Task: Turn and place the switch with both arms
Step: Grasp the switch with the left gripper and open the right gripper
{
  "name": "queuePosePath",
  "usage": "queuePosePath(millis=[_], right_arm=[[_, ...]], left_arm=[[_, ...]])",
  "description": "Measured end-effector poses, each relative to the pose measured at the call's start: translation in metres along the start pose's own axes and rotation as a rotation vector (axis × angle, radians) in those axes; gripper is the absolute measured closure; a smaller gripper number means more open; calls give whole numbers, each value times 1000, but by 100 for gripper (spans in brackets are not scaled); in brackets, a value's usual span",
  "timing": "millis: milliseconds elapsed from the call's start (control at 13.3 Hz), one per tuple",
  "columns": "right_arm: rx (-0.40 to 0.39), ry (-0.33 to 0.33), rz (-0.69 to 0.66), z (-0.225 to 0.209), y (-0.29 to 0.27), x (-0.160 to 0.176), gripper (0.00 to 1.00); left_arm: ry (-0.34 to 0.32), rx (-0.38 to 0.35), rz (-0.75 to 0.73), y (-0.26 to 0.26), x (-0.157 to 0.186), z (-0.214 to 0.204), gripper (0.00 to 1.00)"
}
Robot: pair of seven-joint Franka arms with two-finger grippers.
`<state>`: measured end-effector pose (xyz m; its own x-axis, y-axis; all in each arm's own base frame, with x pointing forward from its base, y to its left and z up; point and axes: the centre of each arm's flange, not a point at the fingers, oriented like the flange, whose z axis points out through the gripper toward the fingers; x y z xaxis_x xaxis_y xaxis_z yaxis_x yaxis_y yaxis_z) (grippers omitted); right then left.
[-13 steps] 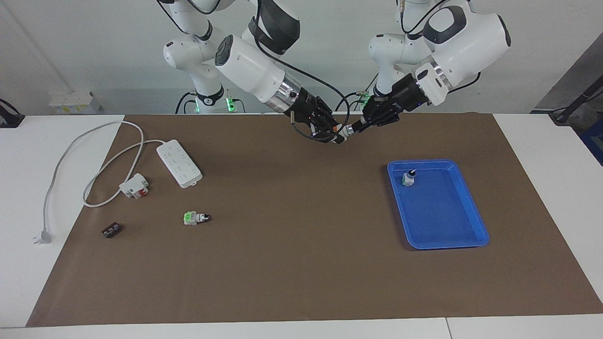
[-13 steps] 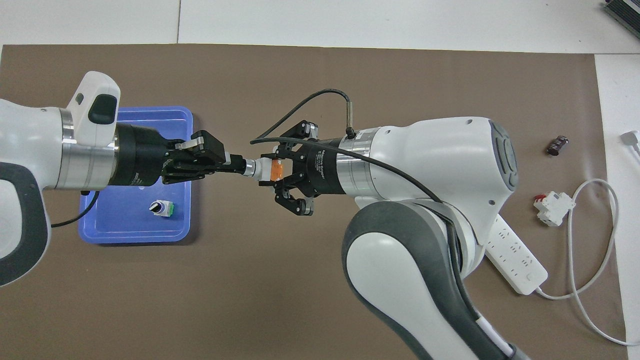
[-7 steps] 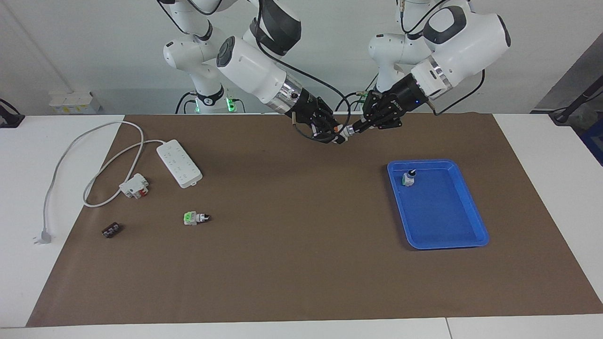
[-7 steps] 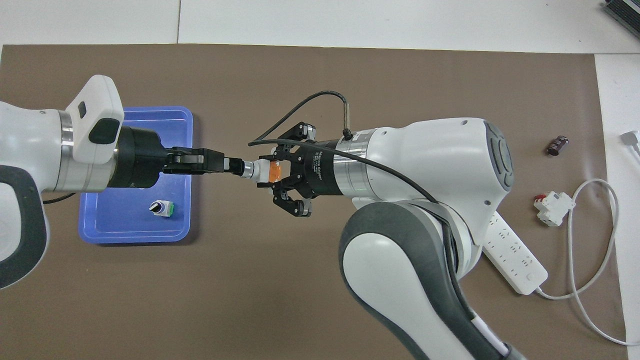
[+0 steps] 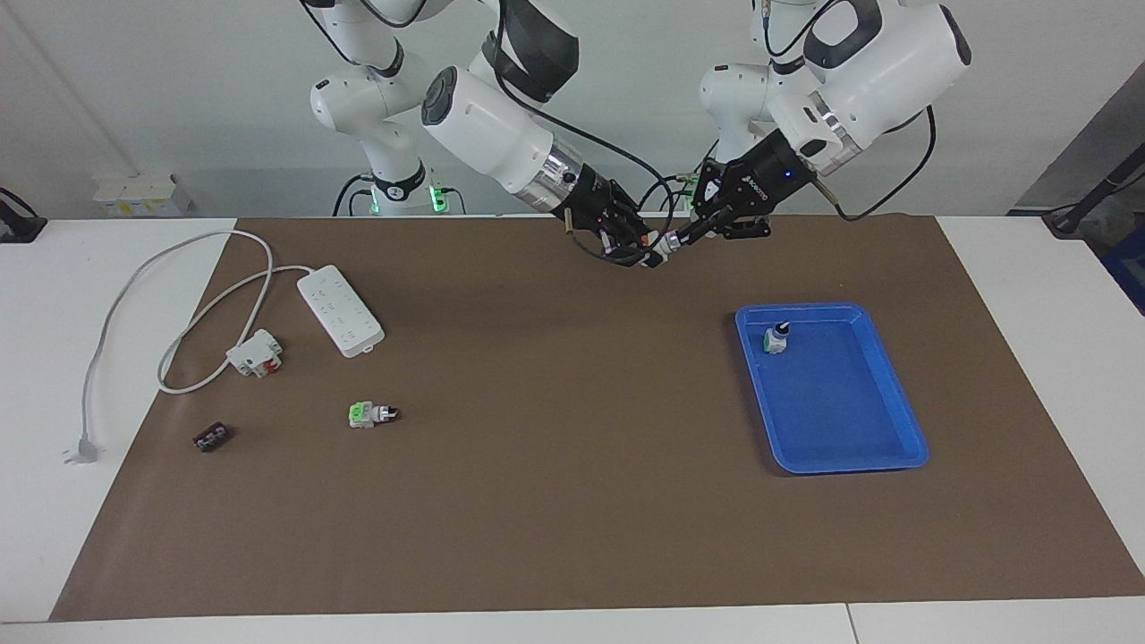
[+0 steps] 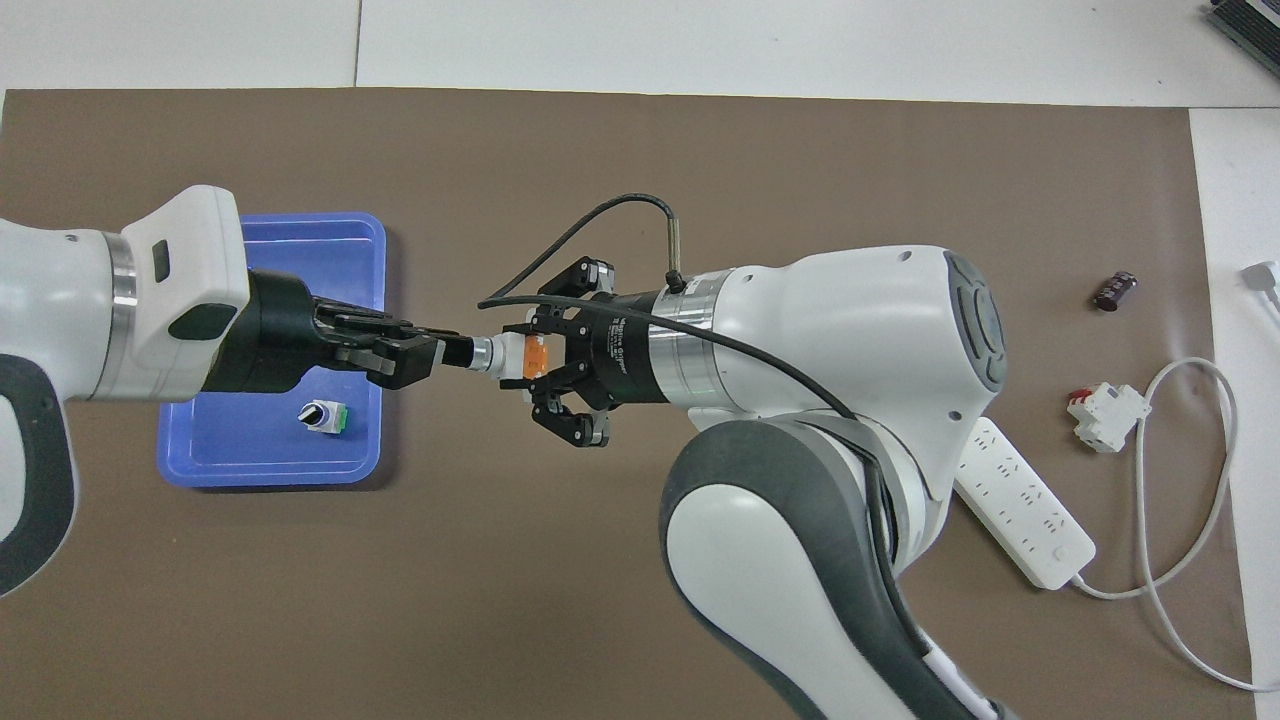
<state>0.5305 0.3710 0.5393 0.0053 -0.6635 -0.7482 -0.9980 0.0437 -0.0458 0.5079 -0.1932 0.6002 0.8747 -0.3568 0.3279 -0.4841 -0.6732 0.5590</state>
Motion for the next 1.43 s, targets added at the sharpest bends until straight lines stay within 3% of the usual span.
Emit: queuePosePath(millis=[603, 1431], right_arm=[[-20, 9, 2, 13, 3, 2, 59], [-7, 1, -5, 10, 1, -2, 59]], left_arm=[[-70, 87, 328, 7, -3, 4, 91], [-82, 97, 629, 10, 0, -2, 91]])
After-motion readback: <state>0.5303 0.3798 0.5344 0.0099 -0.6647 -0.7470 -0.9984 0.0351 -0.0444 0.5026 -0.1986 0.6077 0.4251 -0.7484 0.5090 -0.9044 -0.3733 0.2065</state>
